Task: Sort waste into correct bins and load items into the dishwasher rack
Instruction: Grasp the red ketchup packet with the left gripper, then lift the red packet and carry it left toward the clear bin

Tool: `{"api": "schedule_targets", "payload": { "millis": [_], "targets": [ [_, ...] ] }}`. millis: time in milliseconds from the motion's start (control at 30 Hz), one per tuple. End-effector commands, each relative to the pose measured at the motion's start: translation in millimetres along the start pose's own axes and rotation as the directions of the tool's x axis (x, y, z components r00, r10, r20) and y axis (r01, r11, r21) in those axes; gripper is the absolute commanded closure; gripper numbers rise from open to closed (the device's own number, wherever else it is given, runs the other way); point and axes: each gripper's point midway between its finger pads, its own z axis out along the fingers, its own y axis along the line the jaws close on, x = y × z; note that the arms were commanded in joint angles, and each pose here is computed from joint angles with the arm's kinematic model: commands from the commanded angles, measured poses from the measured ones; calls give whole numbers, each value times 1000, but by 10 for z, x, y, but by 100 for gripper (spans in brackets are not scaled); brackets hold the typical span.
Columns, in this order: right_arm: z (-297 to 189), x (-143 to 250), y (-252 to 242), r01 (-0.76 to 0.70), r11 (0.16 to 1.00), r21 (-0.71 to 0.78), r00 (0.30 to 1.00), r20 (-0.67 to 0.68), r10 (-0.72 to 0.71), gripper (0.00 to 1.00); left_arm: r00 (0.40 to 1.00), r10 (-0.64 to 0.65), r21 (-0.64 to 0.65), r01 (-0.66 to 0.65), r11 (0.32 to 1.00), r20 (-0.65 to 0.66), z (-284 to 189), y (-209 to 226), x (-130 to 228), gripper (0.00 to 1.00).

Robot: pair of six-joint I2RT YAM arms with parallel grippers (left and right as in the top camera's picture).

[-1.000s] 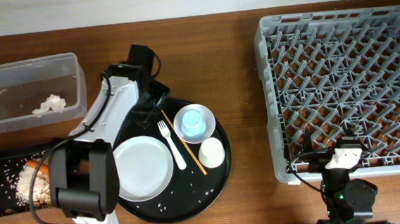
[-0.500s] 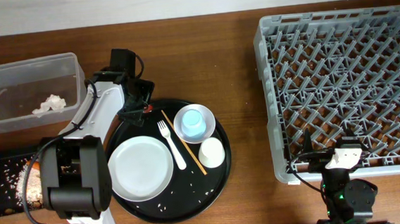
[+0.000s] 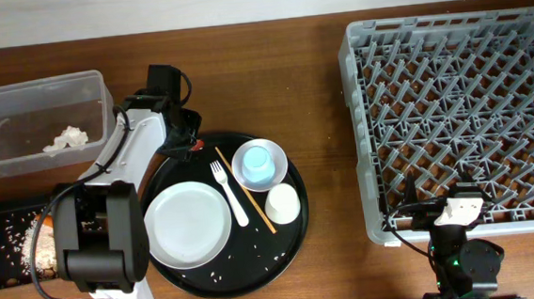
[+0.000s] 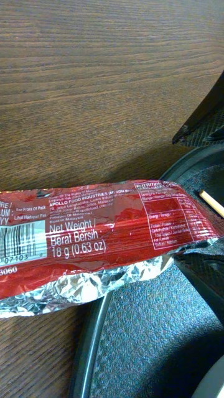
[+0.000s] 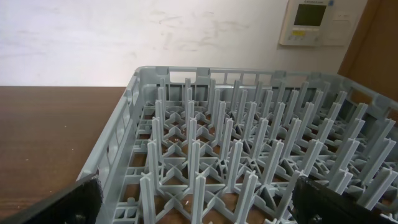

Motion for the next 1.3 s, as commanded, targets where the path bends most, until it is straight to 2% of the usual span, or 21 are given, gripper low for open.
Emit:
{"api": "schedule_targets", "payload": {
  "millis": [0, 100, 333, 467, 500, 600, 833, 867, 1000, 1267],
  "targets": [
    [1, 31, -18, -2, 1000, 8, 1000, -7, 2, 1, 1000, -9, 14, 9, 1000, 19, -78, -4, -38, 49],
    [1, 32, -18, -2, 1000, 8, 1000, -7, 2, 1, 1000, -8, 13, 8, 1000, 19, -78, -2, -36, 50],
    [1, 33, -18, -2, 1000, 8, 1000, -8, 2, 1, 1000, -3, 5, 3, 1000, 17, -78, 18, -29, 67],
    [1, 33, -18, -2, 1000, 8, 1000, -8, 2, 1, 1000, -1, -8, 1, 1000, 13, -71, 54, -19, 67],
    [1, 33, -18, -2, 1000, 8, 1000, -8, 2, 1, 1000, -1, -13, 1, 1000, 8, -57, 74, -7, 63],
    [1, 33, -18, -2, 1000, 8, 1000, -8, 2, 1, 1000, -3, -29, 3, 1000, -8, 10, 161, 35, 63],
    [1, 33, -18, -2, 1000, 8, 1000, -8, 2, 1, 1000, -1, 17, 1, 1000, -4, 31, 61, 21, 64],
    [1, 33, -18, -2, 1000, 8, 1000, -8, 2, 1, 1000, -1, 15, 1, 1000, 3, 31, 66, 8, 67],
    [1, 33, -18, -2, 1000, 8, 1000, -8, 2, 1, 1000, 0, 6, 0, 1000, 6, 31, 87, 5, 97],
    [1, 33, -18, -2, 1000, 8, 1000, -8, 2, 1, 989, 149, 26, -149, 989, 2, -80, 58, 25, 99]
  ]
}}
